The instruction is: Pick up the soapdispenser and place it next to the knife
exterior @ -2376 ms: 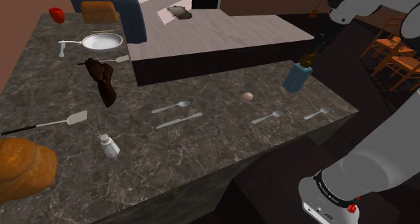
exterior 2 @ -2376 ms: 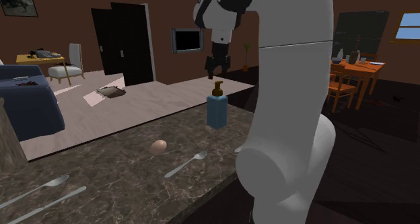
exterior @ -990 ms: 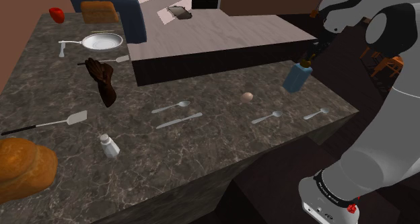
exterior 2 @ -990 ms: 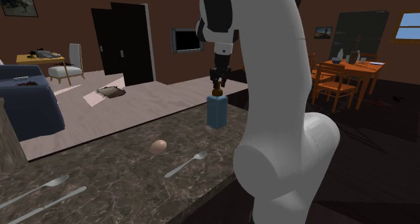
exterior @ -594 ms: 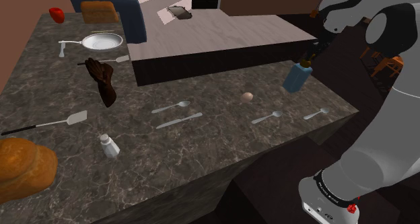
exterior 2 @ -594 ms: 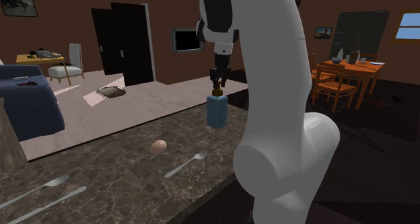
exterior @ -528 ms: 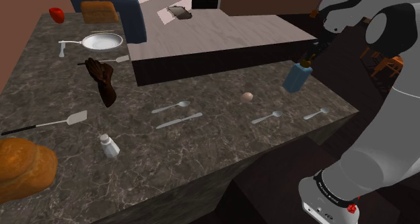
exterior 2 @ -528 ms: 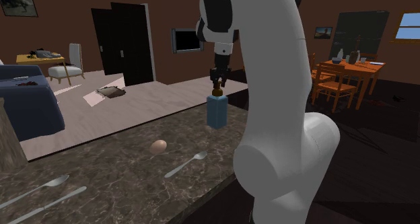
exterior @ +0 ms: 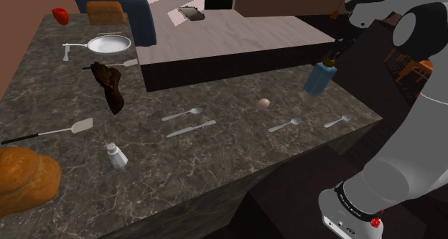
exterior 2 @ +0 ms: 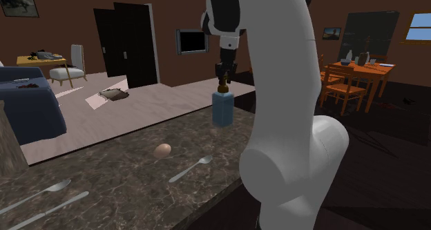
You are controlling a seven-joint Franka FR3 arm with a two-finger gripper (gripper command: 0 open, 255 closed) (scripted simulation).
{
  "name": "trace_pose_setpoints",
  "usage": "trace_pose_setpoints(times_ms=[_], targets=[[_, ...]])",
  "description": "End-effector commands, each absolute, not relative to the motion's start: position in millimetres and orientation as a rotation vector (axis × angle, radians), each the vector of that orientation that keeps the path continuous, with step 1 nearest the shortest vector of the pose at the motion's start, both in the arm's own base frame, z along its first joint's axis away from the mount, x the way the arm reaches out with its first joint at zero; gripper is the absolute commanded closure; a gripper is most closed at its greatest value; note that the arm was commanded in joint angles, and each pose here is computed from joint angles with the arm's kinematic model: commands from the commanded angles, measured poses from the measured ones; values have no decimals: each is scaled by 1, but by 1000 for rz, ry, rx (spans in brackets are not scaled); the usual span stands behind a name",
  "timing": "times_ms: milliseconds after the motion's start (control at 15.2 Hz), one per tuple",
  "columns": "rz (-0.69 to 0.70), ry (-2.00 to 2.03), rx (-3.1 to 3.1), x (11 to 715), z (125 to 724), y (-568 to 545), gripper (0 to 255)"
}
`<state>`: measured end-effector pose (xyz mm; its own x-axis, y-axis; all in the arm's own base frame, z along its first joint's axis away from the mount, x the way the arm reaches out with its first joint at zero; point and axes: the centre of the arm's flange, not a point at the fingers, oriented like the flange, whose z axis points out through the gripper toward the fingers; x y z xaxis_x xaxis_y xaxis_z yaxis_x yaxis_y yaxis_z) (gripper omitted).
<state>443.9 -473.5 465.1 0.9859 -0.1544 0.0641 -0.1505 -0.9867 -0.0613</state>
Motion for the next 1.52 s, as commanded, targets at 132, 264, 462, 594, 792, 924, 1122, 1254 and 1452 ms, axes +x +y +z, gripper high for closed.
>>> trace_pose_setpoints(times_ms=[132, 264, 462, 594, 792, 924, 1122, 1254, 1452], targets=[[-106, 236, -3075, 443, 486, -474, 255], [-106, 236, -3075, 443, 497, -474, 255], [-106, 236, -3075, 443, 510, -474, 255], [-106, 236, -3075, 446, 521, -450, 255], [-106, 236, -3075, 450, 536, -413, 255], [-106, 236, -3075, 452, 546, -389, 255], [-106, 236, -3075, 456, 562, -353, 255], [-106, 236, -3075, 459, 572, -329, 255], [-106, 236, -3075, 463, 588, -293, 255]])
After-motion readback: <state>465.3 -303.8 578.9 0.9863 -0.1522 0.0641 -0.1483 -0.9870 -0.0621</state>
